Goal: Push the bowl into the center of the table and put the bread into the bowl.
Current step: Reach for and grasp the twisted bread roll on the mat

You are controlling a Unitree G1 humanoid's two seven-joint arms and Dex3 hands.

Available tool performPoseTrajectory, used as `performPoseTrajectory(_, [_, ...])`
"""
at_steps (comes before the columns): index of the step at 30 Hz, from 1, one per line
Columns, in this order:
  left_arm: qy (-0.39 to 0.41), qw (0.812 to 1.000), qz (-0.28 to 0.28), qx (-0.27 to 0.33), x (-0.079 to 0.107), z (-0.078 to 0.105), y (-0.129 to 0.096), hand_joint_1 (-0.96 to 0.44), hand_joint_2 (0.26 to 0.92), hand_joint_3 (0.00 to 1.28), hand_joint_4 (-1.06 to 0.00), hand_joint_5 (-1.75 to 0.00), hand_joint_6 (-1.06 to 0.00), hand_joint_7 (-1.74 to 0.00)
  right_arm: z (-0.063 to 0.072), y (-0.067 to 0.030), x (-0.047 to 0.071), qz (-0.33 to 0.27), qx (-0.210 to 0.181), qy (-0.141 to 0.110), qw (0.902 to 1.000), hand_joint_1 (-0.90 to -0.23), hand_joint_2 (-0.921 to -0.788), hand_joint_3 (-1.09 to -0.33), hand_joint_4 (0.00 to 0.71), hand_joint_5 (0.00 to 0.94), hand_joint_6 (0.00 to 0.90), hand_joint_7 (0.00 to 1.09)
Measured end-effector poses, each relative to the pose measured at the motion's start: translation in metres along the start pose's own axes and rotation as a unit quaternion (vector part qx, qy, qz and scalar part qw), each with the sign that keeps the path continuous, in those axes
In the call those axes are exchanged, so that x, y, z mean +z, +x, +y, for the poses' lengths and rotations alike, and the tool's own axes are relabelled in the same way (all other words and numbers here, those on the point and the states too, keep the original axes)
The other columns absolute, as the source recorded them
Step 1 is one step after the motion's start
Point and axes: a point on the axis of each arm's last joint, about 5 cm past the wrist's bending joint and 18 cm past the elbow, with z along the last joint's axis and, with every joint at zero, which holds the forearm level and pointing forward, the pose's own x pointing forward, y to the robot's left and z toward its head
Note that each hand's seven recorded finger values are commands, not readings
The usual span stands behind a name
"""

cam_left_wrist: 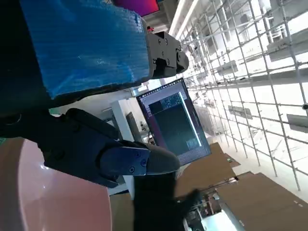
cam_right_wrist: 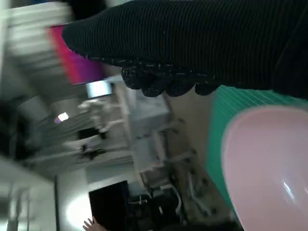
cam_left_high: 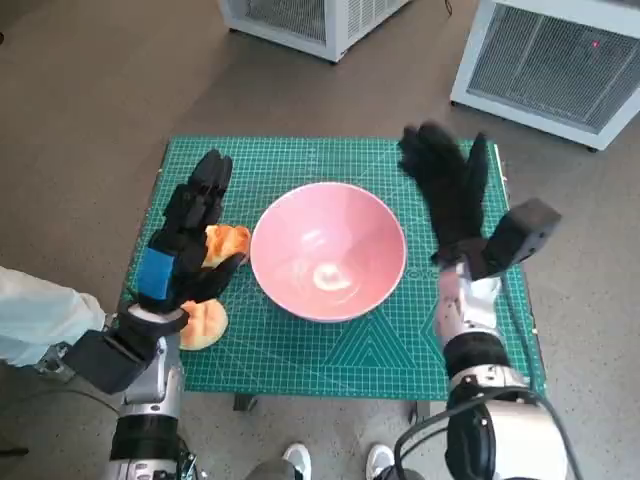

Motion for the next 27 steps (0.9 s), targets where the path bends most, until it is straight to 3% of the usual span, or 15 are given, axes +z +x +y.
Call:
performPoseTrajectory(4, [-0.002, 1.0, -0.003, -0.005, 0.0, -0.003, 0.004, -0.67, 0.921, 0.33, -0.12, 0.0, -0.13, -0.14, -0.001, 0.0021, 0.009, -0.057, 0.034, -0.033, 0.9973, -0.704, -0.921, -0.83, 0.217, 0.019, 0.305, 0.19])
performPoseTrajectory(9, [0.0, 1.0, -0.008, -0.02, 0.001, -0.007, 0.011, -0.68, 0.921, 0.34, -0.11, 0.0, -0.13, -0.14, -0.003, -0.0007, 0.018, -0.122, 0.077, -0.07, 0.9871, -0.741, -0.921, -0.819, 0.222, 0.017, 0.288, 0.19])
performPoseTrajectory(17, [-0.001, 0.999, -0.022, -0.04, 0.004, -0.011, 0.02, -0.68, 0.921, 0.37, -0.1, 0.0, -0.12, -0.14, -0.009, -0.0085, 0.025, -0.178, 0.112, -0.089, 0.9736, -0.776, -0.921, -0.822, 0.22, 0.012, 0.257, 0.2])
performPoseTrajectory(21, [-0.003, 0.998, -0.033, -0.054, 0.006, -0.012, 0.027, -0.68, 0.921, 0.38, -0.1, 0.0, -0.12, -0.14, -0.011, -0.0114, 0.027, -0.193, 0.121, -0.096, 0.9689, -0.78, -0.921, -0.828, 0.22, 0.003, 0.136, 0.42])
performPoseTrajectory(27, [-0.017, 0.996, -0.05, -0.072, 0.01, -0.012, 0.035, -0.69, 0.921, 0.37, -0.11, 0.0, -0.11, -0.14, -0.011, -0.0163, 0.028, -0.204, 0.133, -0.102, 0.9645, -0.794, -0.921, -0.83, 0.212, 0.0, 0.06, 0.52])
